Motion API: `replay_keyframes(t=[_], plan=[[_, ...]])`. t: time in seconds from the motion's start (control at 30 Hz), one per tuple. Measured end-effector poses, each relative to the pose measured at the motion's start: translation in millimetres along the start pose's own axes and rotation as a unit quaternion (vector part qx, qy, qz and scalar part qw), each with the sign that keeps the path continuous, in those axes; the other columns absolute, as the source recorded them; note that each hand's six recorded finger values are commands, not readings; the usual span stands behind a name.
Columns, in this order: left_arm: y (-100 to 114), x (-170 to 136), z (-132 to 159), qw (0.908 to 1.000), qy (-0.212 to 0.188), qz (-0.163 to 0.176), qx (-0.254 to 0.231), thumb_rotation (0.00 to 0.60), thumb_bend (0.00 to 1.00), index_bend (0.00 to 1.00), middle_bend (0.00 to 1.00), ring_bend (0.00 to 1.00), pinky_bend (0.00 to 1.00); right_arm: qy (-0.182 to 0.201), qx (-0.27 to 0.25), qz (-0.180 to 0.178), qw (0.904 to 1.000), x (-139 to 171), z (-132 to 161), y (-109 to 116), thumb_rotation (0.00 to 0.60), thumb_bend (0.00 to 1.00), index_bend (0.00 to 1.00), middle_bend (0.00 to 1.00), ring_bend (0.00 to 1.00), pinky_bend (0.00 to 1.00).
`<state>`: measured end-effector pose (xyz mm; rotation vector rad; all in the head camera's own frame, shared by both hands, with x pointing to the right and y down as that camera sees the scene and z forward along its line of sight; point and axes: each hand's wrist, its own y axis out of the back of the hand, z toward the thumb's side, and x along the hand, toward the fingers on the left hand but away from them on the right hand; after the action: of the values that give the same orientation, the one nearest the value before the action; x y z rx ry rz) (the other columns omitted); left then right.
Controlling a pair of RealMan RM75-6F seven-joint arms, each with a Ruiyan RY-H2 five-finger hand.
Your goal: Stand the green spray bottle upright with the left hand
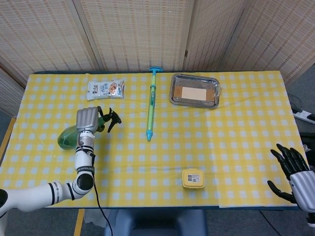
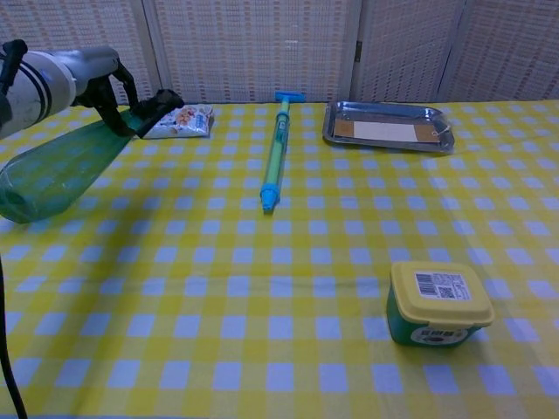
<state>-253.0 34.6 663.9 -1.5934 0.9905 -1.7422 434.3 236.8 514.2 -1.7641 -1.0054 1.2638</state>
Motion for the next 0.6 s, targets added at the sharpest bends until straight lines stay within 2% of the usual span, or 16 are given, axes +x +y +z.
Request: replay_keyframes(t=[0.2, 0.3, 0.47, 0.6], plan=[[47, -22, -22, 0.9981, 0.008, 0.059, -0.018, 0.600, 0.71, 0.69, 1.00, 1.00, 1.00, 0.000, 0.012, 0.013, 0.9998, -4, 4, -10, 0.600, 0.33, 0.00, 0.00, 0.00, 0.00], [63, -29, -35, 0.9961, 0.013, 0.078, -0.038, 0.600, 0.71, 0.70, 1.00, 1.00, 1.00, 0.001, 0.016, 0.021, 0.9996, -6, 6, -16, 0.600, 0.33, 0.00, 0.00, 0.00, 0.00], [75, -36, -49, 0.9911, 0.016, 0.085, -0.102, 0.600, 0.71, 0.70, 1.00, 1.00, 1.00, 0.000, 0.020, 0.029, 0.9994, -9, 8, -22, 0.600, 0.33, 0.00, 0.00, 0.00, 0.00], [83, -41, -68, 0.9829, 0.020, 0.089, -0.160, 0.600, 0.71, 0.70, 1.00, 1.00, 1.00, 0.000, 0.022, 0.031, 0.9993, -11, 8, -24, 0.600, 0.33, 0.00, 0.00, 0.00, 0.00]])
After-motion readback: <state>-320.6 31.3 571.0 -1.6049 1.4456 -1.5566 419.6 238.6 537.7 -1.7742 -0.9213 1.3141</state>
